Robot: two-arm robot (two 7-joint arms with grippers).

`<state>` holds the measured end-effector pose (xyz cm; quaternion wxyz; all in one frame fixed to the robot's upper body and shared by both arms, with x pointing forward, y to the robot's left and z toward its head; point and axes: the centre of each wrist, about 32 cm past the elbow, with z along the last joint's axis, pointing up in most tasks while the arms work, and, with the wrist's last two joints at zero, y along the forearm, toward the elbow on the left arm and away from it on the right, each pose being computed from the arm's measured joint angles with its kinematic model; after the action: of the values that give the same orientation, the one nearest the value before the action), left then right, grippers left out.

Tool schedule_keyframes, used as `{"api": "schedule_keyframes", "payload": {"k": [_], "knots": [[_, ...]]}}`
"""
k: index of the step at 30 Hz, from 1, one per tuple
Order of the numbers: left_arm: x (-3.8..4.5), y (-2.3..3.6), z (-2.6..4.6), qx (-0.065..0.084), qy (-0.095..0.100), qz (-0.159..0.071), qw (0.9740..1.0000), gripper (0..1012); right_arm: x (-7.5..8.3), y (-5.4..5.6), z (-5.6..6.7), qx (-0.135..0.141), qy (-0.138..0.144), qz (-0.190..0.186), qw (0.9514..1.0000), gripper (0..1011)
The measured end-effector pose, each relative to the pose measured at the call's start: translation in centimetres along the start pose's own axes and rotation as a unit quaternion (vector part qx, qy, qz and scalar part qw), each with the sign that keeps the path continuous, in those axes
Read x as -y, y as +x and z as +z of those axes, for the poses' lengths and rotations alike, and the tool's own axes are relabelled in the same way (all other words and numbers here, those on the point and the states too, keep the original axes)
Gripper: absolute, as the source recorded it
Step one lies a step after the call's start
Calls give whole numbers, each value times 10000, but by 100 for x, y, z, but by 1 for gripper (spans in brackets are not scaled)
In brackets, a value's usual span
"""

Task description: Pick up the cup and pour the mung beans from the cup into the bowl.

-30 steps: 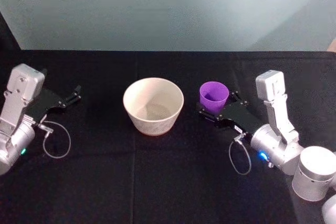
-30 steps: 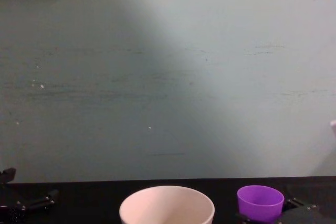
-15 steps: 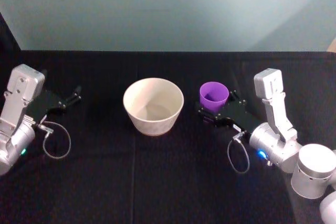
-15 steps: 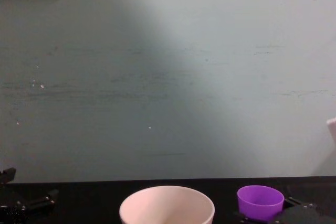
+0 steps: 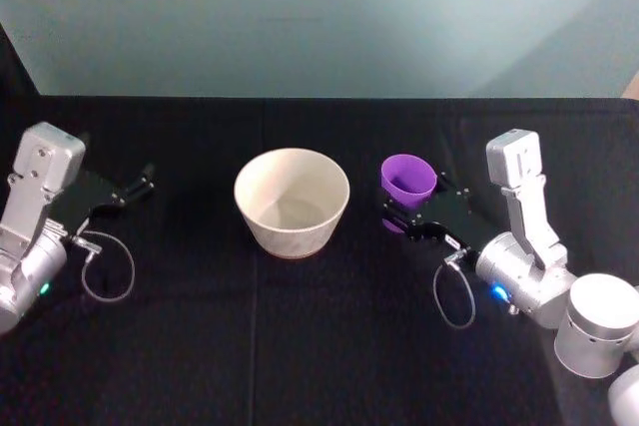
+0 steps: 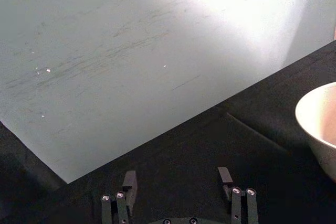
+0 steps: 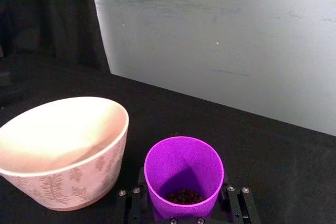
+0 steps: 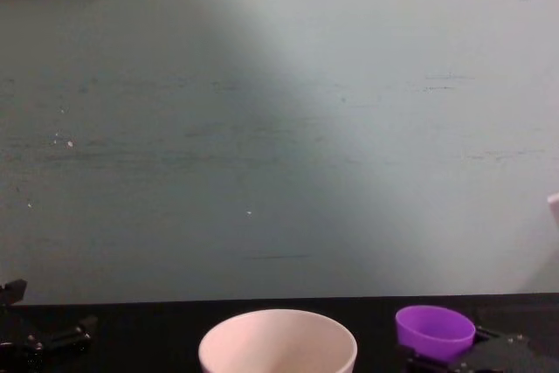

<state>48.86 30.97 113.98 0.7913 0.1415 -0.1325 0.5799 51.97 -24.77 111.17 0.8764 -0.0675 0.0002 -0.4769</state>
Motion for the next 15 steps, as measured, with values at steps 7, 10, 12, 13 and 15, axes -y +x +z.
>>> {"api": "schedule_keyframes", "payload": {"k": [7, 10, 12, 13, 15], "knots": [[0, 0, 0, 0, 0, 0, 10000, 1000, 54, -11, 149, 135, 123, 34, 9998, 724], [0, 0, 0, 0, 0, 0, 10000, 1000, 72, -11, 222, 202, 163, 44, 9997, 724], [0, 0, 0, 0, 0, 0, 10000, 1000, 87, -11, 292, 252, 205, 43, 9995, 726], [0, 0, 0, 0, 0, 0, 10000, 1000, 98, -10, 340, 286, 238, 34, 9993, 726], [0, 0, 0, 0, 0, 0, 10000, 1000, 108, -11, 387, 312, 271, 25, 9991, 724]]}}
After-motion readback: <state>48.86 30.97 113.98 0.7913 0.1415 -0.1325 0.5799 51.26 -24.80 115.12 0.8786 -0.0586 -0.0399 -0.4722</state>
